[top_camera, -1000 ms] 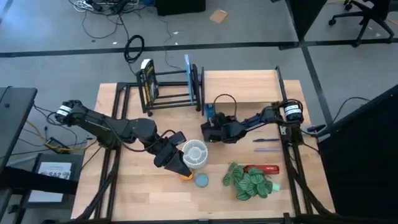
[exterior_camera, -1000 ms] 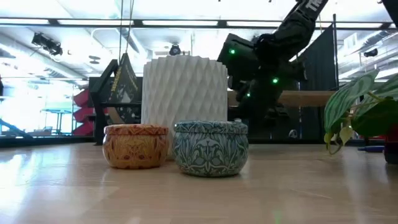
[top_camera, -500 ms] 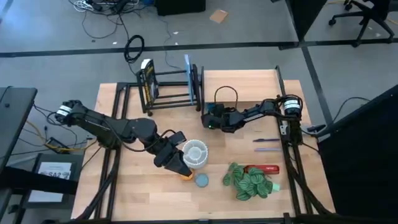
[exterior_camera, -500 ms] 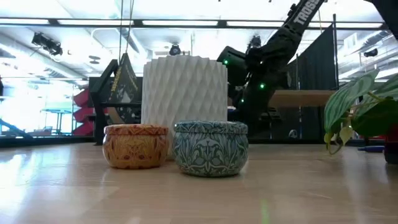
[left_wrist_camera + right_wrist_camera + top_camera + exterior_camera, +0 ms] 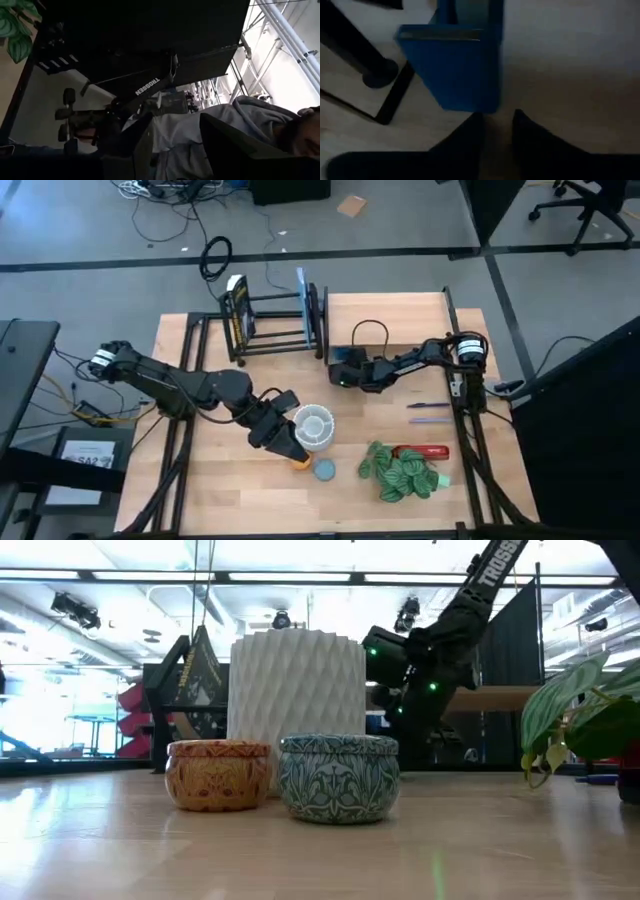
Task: Stock shelves
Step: Remove the blue tape dispenser from under the shelf
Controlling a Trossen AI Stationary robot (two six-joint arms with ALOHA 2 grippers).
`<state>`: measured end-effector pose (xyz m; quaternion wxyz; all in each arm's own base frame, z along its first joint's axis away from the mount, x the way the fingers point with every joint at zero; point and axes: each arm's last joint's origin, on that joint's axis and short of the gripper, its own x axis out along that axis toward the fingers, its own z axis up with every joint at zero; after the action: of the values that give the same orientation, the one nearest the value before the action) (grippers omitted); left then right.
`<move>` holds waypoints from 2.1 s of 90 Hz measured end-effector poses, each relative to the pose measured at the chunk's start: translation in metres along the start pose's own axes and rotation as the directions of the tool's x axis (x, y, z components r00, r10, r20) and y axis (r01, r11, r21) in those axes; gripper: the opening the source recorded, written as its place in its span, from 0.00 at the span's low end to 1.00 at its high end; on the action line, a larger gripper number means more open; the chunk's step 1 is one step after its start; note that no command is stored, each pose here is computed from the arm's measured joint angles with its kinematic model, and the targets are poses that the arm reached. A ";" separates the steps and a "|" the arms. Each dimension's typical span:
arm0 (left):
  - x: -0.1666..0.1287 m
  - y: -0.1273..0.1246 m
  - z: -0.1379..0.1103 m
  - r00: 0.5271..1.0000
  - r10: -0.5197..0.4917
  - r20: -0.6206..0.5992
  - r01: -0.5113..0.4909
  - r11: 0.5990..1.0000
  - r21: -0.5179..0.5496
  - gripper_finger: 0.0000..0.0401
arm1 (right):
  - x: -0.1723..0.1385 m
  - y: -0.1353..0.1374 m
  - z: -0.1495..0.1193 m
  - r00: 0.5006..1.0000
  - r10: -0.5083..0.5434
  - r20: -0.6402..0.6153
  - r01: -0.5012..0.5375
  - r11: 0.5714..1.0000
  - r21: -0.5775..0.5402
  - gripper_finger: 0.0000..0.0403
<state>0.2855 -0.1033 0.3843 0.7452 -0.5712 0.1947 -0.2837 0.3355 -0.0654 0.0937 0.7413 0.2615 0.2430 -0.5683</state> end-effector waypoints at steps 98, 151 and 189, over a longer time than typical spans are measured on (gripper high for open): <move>-0.002 0.018 -0.002 0.982 0.188 0.007 -0.188 0.980 0.067 0.35 | -0.030 -0.014 -0.085 0.925 0.253 0.282 -0.194 0.956 -0.220 0.30; -0.003 0.020 -0.002 0.979 0.206 0.005 -0.205 0.974 0.100 0.35 | 0.020 -0.005 -0.027 0.924 0.184 0.335 -0.141 0.979 -0.147 0.87; -0.003 0.020 -0.002 0.979 0.205 0.006 -0.205 0.973 0.104 0.35 | 0.034 -0.001 -0.003 0.924 0.187 0.335 -0.143 0.978 -0.150 0.83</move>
<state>0.2861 -0.0993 0.3644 0.7988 -0.5077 0.2392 -0.2165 0.3419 -0.0882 0.0689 0.8324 0.1307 0.1202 -0.5249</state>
